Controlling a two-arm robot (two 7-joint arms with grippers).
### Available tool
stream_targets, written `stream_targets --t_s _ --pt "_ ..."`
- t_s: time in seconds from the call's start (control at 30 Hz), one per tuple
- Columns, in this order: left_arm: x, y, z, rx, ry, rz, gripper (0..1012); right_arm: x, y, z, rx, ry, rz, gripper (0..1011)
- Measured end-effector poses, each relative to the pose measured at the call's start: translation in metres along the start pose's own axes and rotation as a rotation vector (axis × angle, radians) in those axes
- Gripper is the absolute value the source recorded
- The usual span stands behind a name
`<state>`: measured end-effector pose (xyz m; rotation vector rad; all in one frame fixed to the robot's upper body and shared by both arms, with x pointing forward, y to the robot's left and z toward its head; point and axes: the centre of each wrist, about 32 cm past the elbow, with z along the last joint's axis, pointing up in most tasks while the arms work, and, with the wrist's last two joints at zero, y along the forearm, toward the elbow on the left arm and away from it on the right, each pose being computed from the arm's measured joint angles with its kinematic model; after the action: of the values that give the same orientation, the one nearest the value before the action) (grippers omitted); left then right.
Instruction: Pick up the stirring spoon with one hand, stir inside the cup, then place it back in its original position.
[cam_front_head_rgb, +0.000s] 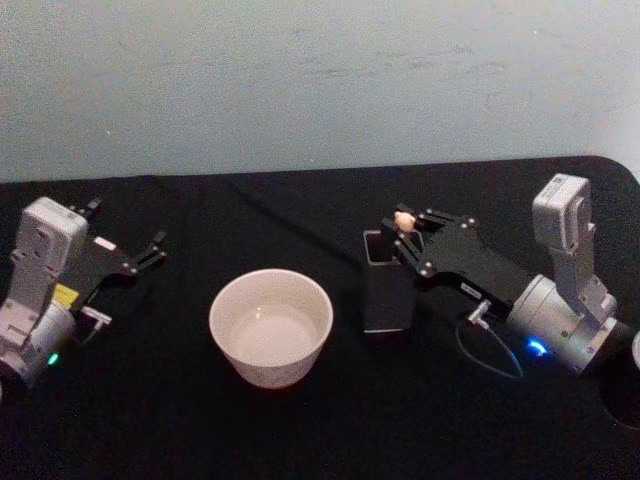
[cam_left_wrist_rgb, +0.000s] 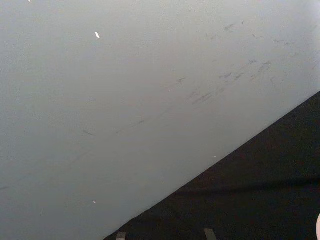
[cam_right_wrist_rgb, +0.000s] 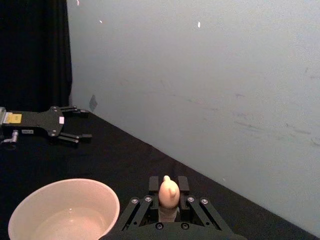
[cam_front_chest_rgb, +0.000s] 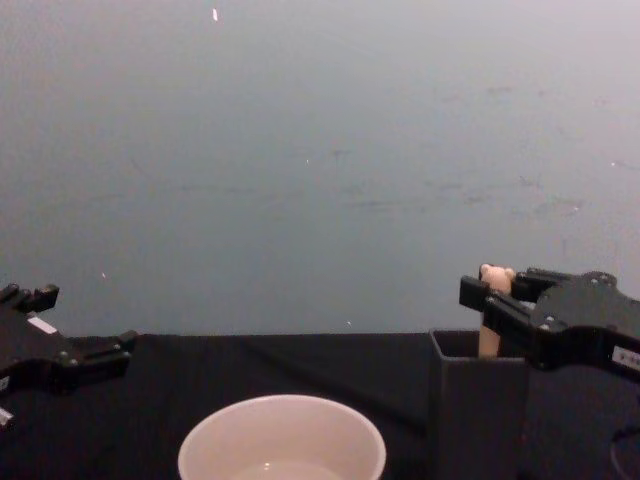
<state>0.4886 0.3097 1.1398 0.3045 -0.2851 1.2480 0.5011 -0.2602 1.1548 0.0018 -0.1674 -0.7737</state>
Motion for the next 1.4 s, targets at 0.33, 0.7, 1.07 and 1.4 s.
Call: stream_targets --t_s 0.33,0.7,1.07,1.4 --pt "0.0 0.0 0.0 0.0 0.0 0.0 1001 -0.0018 -0.0005 -0.0028 -0.02 0.013 -0.021 214" --pt "0.0 0.0 0.0 0.0 0.0 0.0 1001 -0.0014 -0.0004 -0.0024 -0.017 0.012 -0.019 227" --pt "0.0 0.0 0.0 0.0 0.0 0.0 1001 -0.0013 -0.0002 -0.0018 -0.015 0.01 -0.017 561" --pt "0.0 0.0 0.0 0.0 0.0 0.0 1001 -0.0012 -0.0001 -0.0017 -0.013 0.01 -0.016 842"
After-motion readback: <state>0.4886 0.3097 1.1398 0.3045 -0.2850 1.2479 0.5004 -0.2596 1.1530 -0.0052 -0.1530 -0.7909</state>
